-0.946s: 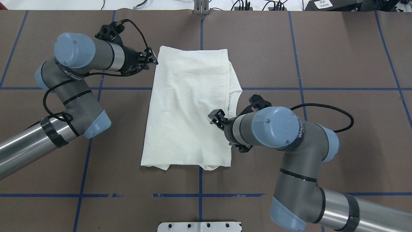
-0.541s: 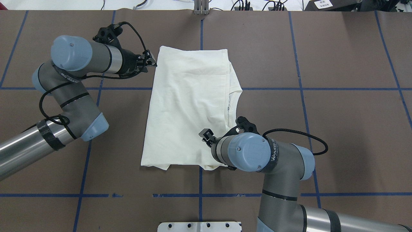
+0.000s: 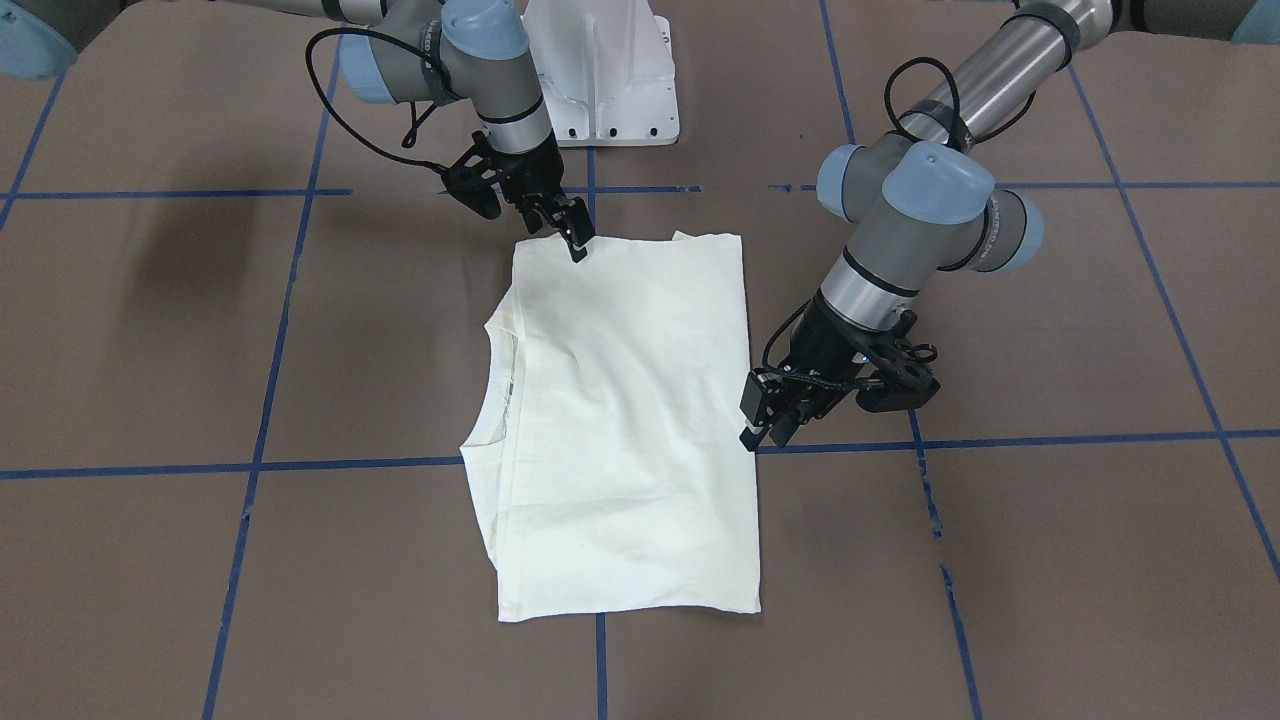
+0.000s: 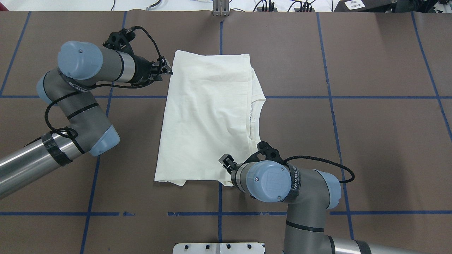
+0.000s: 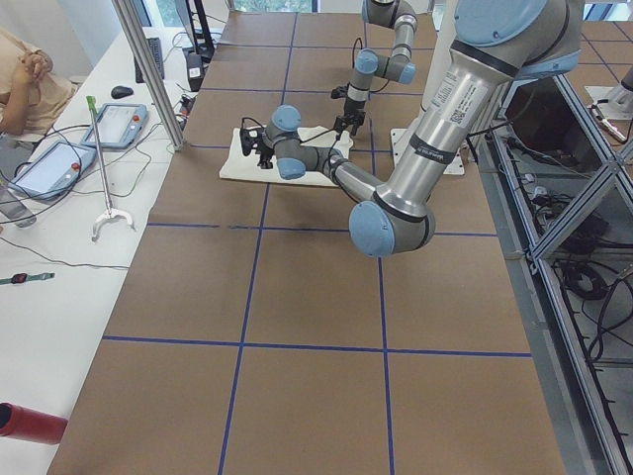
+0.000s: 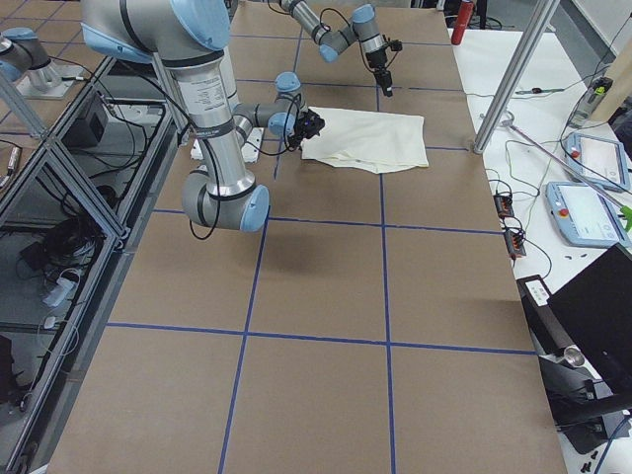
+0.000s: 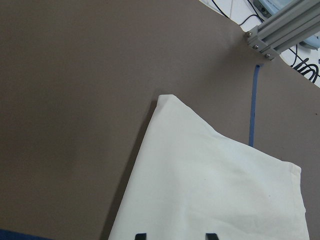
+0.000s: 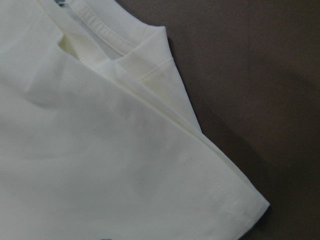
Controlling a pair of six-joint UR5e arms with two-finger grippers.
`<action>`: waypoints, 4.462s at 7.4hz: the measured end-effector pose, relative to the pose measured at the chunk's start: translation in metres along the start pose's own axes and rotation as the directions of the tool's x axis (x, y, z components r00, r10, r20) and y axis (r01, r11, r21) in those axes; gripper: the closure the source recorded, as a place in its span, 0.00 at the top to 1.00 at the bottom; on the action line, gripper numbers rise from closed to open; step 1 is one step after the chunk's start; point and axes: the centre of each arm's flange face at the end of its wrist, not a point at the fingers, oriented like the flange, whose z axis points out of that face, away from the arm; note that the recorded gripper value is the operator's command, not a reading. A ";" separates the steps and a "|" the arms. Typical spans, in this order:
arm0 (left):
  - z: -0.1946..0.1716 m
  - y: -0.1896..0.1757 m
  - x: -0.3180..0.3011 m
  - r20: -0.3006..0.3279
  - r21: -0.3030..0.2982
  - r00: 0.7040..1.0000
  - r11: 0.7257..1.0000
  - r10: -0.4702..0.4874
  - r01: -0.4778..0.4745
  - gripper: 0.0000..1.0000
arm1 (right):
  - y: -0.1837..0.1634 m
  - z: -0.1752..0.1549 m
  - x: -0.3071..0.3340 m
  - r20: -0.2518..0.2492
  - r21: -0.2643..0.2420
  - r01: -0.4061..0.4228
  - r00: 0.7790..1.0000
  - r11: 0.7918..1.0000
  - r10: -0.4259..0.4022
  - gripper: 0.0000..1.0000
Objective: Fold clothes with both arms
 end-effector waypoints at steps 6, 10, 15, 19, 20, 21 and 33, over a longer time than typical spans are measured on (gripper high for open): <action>0.002 0.004 0.001 -0.001 -0.007 1.000 1.000 0.002 -0.002 0.50 | -0.003 0.003 0.012 0.006 0.044 0.009 1.000 0.999 -0.009 0.00; -0.001 0.006 0.004 -0.009 -0.008 1.000 1.000 0.003 -0.003 0.50 | -0.005 -0.010 0.015 0.028 0.044 0.012 1.000 0.999 -0.013 0.00; -0.056 0.100 -0.018 -0.031 -0.101 0.989 0.984 -0.148 0.144 0.57 | -0.015 -0.054 0.048 0.047 0.005 0.024 0.999 1.000 -0.025 0.00; -0.083 0.269 -0.061 0.110 -0.150 0.958 0.948 -0.266 0.281 0.58 | -0.014 -0.056 0.054 0.041 0.001 0.029 0.999 1.000 -0.029 0.00; -0.079 0.295 -0.067 0.141 -0.154 0.953 0.945 -0.267 0.288 0.58 | -0.014 -0.056 0.054 0.041 0.001 0.029 0.999 1.000 -0.029 0.00; -0.077 0.308 -0.069 0.157 -0.155 0.951 0.945 -0.265 0.289 0.58 | -0.014 -0.056 0.055 0.040 0.000 0.030 0.999 1.000 -0.030 0.00; -0.113 0.318 -0.040 0.103 -0.205 0.949 0.927 -0.299 0.314 0.00 | -0.008 -0.073 0.062 0.052 -0.028 0.042 0.998 0.999 -0.040 0.00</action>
